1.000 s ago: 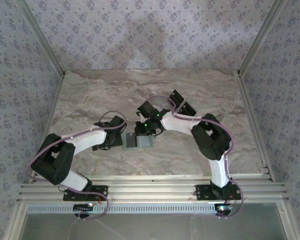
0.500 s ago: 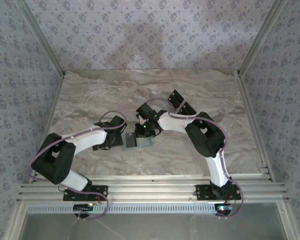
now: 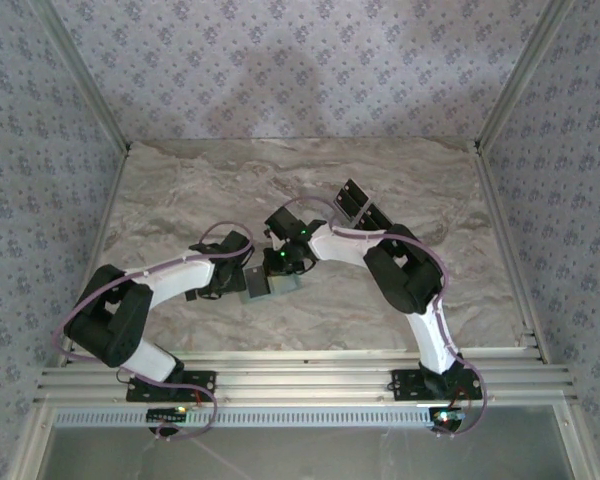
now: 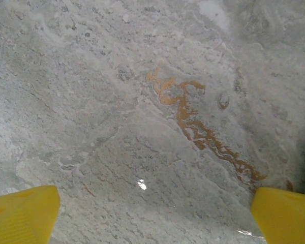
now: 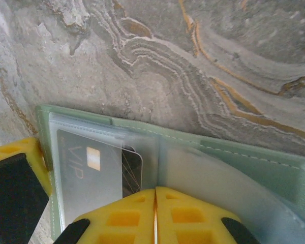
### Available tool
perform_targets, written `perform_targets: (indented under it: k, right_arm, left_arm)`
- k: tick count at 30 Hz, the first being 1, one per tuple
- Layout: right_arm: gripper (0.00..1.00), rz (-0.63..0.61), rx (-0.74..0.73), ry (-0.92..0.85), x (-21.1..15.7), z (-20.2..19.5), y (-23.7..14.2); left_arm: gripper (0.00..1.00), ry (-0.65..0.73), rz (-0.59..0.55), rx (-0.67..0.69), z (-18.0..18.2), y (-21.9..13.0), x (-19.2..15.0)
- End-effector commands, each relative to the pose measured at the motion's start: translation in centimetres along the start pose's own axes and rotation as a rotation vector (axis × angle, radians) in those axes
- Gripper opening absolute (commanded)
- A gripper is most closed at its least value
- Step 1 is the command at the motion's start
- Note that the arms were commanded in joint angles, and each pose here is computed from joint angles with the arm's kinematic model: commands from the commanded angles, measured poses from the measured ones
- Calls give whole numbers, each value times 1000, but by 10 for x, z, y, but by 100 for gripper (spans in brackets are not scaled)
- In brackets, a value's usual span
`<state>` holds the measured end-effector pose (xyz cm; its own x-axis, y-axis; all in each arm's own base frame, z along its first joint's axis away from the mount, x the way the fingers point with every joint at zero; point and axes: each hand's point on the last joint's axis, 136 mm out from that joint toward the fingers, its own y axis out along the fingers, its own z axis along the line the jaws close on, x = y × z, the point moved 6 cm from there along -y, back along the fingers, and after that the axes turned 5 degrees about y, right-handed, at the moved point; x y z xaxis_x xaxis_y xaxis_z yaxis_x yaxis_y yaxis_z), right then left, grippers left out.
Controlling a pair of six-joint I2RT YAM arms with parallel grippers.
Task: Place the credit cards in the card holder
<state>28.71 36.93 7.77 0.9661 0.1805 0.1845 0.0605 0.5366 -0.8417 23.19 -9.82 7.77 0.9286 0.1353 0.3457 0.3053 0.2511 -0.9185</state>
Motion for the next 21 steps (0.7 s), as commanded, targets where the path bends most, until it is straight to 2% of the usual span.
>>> perform_targets:
  k: [1,14,21]
  right_arm:
    - [11,43,7,-26,-7,9,7]
    - [11,88,43,-66,-10,23,21]
    - [14,99,75,-81,-10,25,22]
  left_arm:
    - [100,11,27,-12,-5,11,-3]
    - [100,11,33,-20,-6,12,-5]
    - [100,13,30,-25,-6,11,-5]
